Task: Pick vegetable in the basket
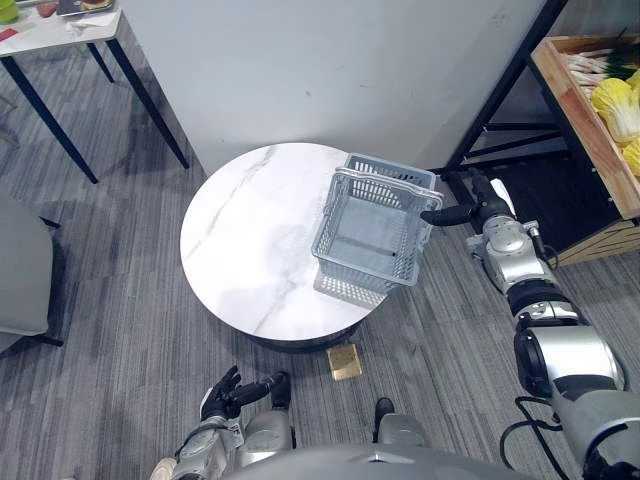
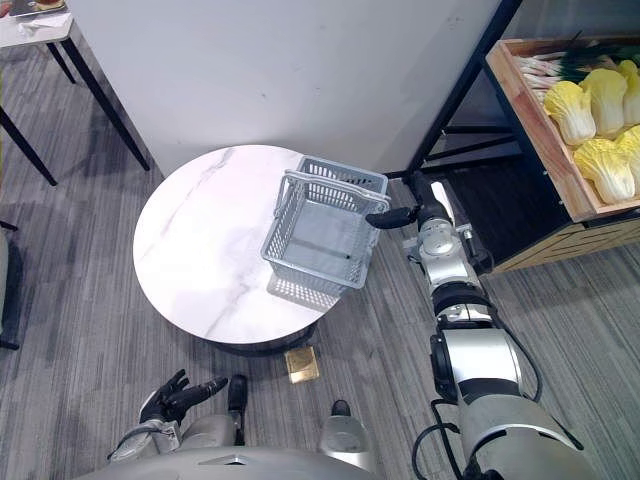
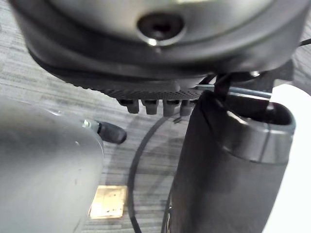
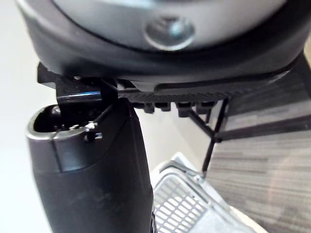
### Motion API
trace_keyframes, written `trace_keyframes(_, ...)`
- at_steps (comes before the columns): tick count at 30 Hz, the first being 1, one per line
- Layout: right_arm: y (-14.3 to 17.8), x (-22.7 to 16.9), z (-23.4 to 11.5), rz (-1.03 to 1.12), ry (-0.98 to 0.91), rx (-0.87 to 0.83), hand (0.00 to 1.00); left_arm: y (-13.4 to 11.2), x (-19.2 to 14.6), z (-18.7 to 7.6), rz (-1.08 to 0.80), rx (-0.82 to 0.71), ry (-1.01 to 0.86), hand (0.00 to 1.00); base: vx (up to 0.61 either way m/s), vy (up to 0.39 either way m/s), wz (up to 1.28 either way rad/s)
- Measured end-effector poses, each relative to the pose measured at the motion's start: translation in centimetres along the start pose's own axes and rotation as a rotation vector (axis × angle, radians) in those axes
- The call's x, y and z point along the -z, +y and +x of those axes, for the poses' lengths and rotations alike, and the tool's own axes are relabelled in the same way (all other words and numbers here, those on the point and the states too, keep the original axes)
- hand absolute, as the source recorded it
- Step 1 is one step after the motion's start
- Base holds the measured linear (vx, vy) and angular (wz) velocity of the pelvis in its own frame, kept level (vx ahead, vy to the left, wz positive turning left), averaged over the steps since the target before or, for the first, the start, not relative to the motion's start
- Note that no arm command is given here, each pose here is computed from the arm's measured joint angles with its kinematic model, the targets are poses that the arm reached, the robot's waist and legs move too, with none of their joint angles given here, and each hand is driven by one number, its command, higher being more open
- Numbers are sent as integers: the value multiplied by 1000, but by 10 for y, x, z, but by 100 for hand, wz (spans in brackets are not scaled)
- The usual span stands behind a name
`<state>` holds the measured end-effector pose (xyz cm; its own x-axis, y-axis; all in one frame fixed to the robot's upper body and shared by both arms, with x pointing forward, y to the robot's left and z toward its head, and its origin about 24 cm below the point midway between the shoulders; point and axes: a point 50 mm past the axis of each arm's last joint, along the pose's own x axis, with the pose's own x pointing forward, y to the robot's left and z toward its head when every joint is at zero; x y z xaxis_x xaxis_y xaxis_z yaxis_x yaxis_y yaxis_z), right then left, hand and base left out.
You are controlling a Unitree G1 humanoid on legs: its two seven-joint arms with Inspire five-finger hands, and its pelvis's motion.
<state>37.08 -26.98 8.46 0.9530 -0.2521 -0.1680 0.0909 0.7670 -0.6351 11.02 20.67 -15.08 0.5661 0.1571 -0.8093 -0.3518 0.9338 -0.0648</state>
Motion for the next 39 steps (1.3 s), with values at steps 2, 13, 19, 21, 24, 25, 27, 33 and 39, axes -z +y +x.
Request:
trace_keyframes(2, 1, -7, 2, -68, -21, -19, 100, 0, 0, 0, 0, -2, 0, 100, -74, -21, -6)
trace_keyframes(13, -7, -19, 4, -578, -69, -88, 100, -4, -3, 0, -24, 10, -19, 100, 16, -25, 4)
trace_keyframes(19, -7, -38, 8, -622, -120, -84, 100, -6, -7, 1, -20, 19, -35, 100, 45, 2, 11)
trace_keyframes(21, -9, -46, 9, -619, -139, -73, 100, -7, -7, 1, -18, 23, -37, 100, -26, 9, 9)
trace_keyframes(24, -13, -56, 10, -615, -161, -54, 100, -7, -7, 1, -15, 23, -37, 100, -86, 26, 5)
trace_keyframes(25, -14, -58, 11, -614, -164, -50, 100, -7, -7, 1, -14, 24, -37, 100, -129, 25, 0)
trace_keyframes(27, -18, -63, 12, -608, -160, -39, 100, -7, -8, 1, -9, 26, -39, 100, -115, 9, -1)
trace_keyframes(33, -28, -63, 15, -575, -115, -7, 100, -9, -10, 2, -10, 27, -44, 100, -138, -19, 2)
trace_keyframes(39, -30, -54, 15, -563, -65, -7, 100, -9, -12, 2, -10, 31, -53, 100, 35, -2, 3)
